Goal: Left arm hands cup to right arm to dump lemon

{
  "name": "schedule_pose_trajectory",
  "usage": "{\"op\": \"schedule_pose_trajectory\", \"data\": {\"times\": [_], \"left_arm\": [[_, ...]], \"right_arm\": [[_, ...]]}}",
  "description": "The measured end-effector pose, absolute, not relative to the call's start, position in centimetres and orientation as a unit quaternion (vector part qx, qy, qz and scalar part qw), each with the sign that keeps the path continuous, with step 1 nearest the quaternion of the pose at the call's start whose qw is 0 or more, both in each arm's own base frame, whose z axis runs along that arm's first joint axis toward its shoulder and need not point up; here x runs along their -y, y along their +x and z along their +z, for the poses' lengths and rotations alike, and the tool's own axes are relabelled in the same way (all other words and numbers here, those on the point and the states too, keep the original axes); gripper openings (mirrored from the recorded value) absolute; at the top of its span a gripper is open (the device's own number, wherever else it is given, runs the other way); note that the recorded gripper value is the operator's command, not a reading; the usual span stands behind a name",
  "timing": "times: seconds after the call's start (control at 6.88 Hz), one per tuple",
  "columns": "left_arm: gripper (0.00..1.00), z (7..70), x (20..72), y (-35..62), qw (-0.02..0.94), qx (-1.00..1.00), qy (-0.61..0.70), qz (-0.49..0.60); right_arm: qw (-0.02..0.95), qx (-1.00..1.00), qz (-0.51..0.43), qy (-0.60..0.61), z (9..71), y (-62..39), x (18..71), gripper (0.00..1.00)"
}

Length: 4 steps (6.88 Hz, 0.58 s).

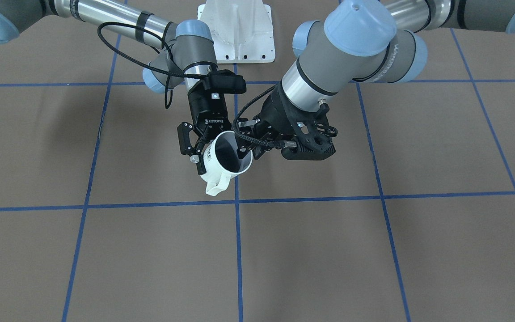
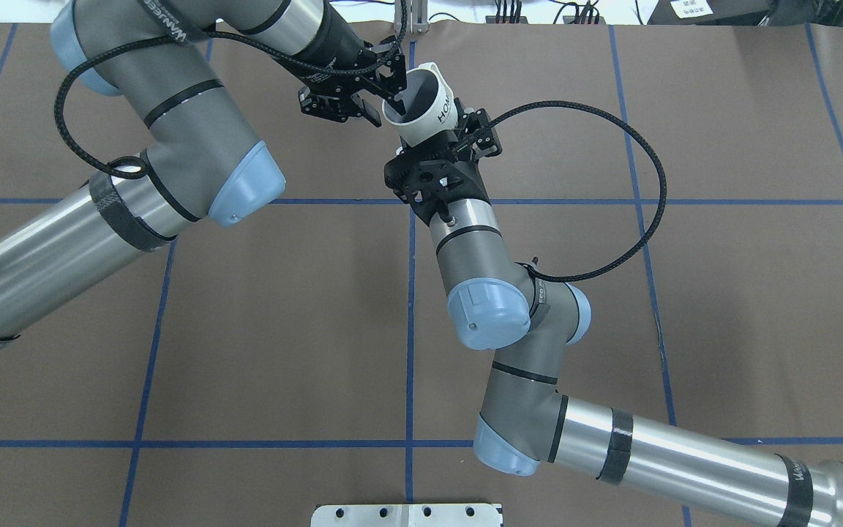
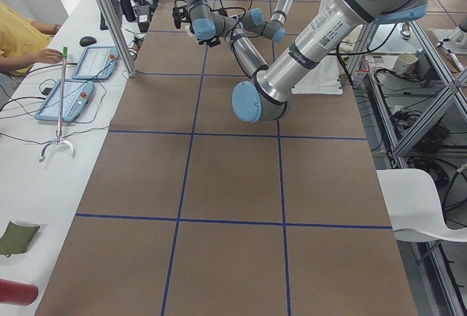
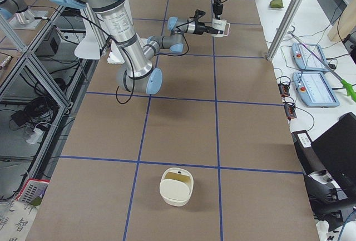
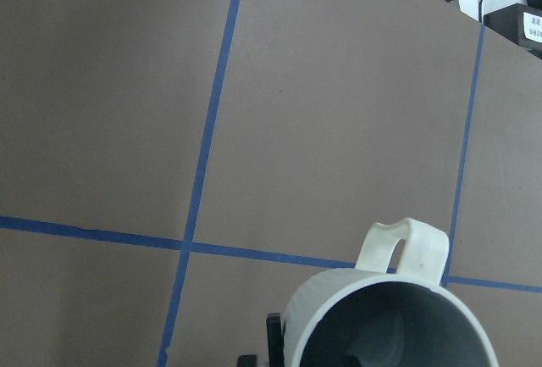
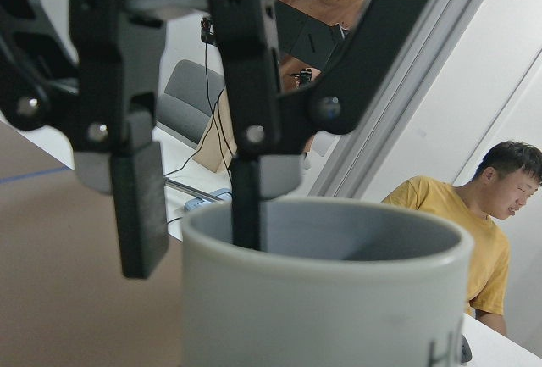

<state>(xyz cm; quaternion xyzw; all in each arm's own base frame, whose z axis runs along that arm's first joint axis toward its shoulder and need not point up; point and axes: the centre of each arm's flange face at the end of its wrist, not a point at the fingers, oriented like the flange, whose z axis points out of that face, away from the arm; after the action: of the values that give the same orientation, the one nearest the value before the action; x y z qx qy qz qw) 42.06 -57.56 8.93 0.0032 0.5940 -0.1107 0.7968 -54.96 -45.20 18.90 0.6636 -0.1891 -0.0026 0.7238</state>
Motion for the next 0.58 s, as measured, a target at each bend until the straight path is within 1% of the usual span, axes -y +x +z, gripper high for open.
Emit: {"op": "schedule_pose_trajectory", "data": {"times": [0.15,0.58], "left_arm": [[0.28,8.95,57.49,42.16,0.797,-0.594,0.003,-0.111],[0.2,9.0,57.38,42.38,0.797,-0.593,0.003,-0.11]], "right_arm": [[0.723,0.19,-0.002,0.664,18.87,-54.93,45.19,0.0],[0.723,0.19,-0.002,0.664,18.84,-54.93,45.13,0.0]]}}
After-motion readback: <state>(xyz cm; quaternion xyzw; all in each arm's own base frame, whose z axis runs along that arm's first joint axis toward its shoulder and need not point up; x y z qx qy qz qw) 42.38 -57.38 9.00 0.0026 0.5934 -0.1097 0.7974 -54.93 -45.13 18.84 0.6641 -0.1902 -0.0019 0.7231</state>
